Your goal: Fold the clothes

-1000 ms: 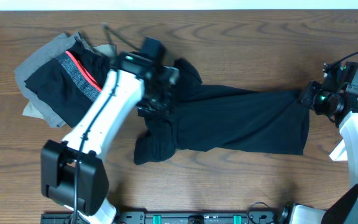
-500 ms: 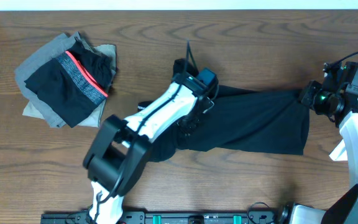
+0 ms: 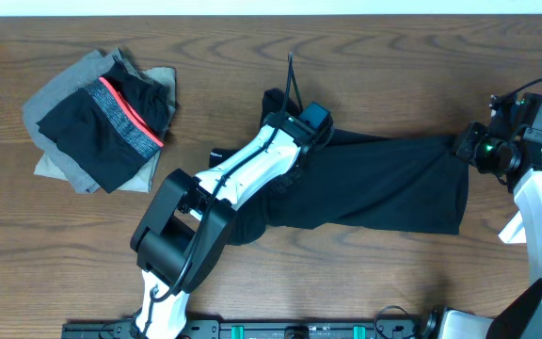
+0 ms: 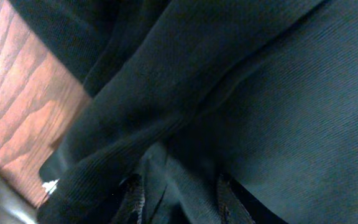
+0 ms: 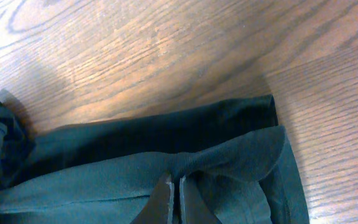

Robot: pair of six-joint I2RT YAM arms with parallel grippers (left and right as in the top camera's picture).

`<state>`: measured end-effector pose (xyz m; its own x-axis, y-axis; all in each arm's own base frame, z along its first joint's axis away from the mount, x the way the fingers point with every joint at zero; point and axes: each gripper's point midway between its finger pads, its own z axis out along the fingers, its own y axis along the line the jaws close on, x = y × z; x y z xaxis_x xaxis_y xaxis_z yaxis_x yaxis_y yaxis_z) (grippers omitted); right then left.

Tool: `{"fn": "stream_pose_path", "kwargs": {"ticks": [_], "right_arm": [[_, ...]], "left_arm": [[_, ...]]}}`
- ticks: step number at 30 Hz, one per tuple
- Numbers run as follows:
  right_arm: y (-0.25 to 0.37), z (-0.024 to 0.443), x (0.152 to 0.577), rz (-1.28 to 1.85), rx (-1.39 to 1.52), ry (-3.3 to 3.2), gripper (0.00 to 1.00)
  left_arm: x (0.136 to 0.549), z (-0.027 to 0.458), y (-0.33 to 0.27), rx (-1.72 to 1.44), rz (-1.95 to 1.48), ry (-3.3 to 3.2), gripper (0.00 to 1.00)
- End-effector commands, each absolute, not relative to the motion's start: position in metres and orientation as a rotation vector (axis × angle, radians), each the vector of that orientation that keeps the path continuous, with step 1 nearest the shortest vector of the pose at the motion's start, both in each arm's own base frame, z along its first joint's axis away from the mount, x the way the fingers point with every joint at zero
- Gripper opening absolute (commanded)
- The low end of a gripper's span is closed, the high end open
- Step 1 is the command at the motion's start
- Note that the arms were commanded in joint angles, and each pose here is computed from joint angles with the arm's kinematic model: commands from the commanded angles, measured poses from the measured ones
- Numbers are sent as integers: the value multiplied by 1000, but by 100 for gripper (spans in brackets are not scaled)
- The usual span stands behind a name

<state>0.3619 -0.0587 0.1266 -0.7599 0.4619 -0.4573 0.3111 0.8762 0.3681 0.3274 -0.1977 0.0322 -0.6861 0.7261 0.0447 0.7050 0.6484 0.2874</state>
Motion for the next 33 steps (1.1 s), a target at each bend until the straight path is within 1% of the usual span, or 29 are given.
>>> {"fn": "stream_pose_path", "kwargs": {"ticks": [1, 5, 10, 12, 15, 17, 20, 24, 29, 33], "right_arm": [[-62, 130, 364, 349, 567, 2480, 1], [-63, 131, 365, 348, 564, 2474, 1], [-63, 131, 365, 348, 564, 2474, 1], [-63, 131, 365, 349, 564, 2474, 1], [-63, 131, 365, 349, 564, 2475, 1], [-63, 130, 365, 349, 565, 2475, 1], [-62, 130, 365, 349, 565, 2476, 1], [-62, 130, 364, 350, 566, 2479, 1], [-63, 130, 365, 349, 565, 2476, 1], [-62, 130, 364, 350, 567, 2480, 1]], "left_arm": [[334, 46, -197, 1182, 488, 2759, 40], [338, 61, -203, 1170, 467, 2728, 40], [349, 94, -213, 1111, 410, 2650, 40], [355, 104, -217, 1096, 387, 2613, 47], [360, 105, -221, 1123, 372, 2579, 62], [360, 99, -223, 1141, 352, 2587, 66], [355, 86, -226, 1181, 266, 2632, 67], [333, 73, -227, 1239, 154, 2727, 66], [325, 67, -229, 1256, 168, 2737, 67], [333, 54, -218, 1157, 299, 2757, 66]]}}
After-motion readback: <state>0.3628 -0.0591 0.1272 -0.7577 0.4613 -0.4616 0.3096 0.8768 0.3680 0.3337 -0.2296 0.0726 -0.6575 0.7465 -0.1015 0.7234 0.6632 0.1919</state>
